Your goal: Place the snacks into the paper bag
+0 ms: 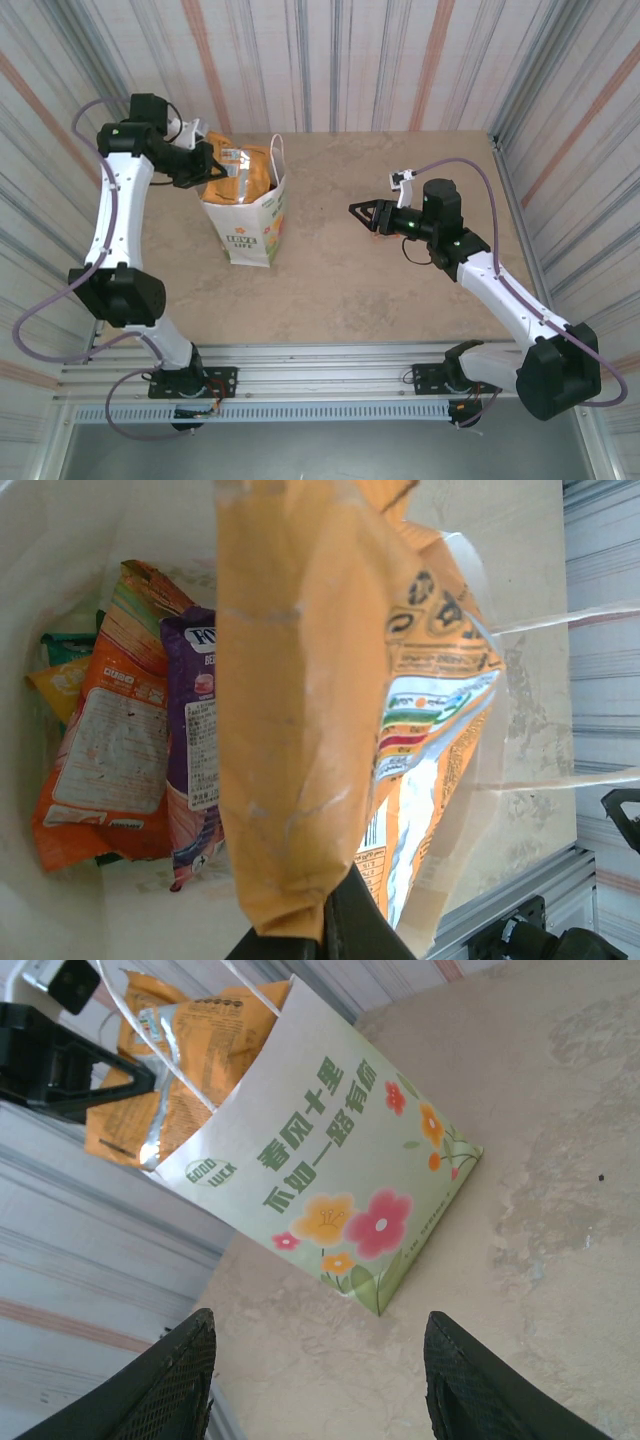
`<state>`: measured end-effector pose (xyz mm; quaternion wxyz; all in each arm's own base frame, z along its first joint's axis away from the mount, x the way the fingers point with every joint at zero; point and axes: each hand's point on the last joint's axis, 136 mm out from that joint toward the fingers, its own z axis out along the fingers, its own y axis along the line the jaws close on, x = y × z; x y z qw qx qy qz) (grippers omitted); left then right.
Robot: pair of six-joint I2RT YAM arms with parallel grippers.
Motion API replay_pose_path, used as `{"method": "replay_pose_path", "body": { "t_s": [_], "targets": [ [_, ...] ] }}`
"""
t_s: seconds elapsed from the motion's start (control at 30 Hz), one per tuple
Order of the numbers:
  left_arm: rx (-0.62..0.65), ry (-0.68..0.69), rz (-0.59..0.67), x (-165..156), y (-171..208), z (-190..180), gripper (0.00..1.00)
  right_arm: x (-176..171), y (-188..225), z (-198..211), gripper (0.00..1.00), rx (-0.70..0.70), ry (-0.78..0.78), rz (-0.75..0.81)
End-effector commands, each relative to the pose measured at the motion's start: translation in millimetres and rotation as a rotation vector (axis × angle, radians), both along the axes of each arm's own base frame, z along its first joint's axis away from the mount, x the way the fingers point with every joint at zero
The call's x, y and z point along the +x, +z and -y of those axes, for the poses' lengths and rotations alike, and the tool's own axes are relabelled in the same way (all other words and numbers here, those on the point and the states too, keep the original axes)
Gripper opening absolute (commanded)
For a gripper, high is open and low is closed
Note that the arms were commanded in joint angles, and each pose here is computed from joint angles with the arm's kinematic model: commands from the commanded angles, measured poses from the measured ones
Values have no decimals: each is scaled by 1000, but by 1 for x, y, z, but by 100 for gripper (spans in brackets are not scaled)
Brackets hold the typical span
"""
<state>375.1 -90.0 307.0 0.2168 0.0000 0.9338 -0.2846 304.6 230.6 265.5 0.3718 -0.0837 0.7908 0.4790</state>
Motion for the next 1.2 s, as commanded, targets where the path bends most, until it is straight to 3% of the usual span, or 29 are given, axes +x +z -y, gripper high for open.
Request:
{"method": "replay_pose_path", "body": {
  "t_s": [0.0,0.33,0.9,1.1,1.17],
  "targets": [
    [32,-13,-7,-16,7,-1,0,-3,7,-2,56,-10,12,37],
    [30,-28,-17,-24,2,1,0,-8,7,-1,56,-17,3,42],
    [76,-47,-86,10,-33,9,0,-7,3,0,56,-28,-3,42],
    [111,-39,-96,14,-40,6,15,-7,1,0,56,-31,-3,37],
    [132,-27,-85,14,-37,2,26,-7,2,1,56,-32,-4,39]
  ]
}}
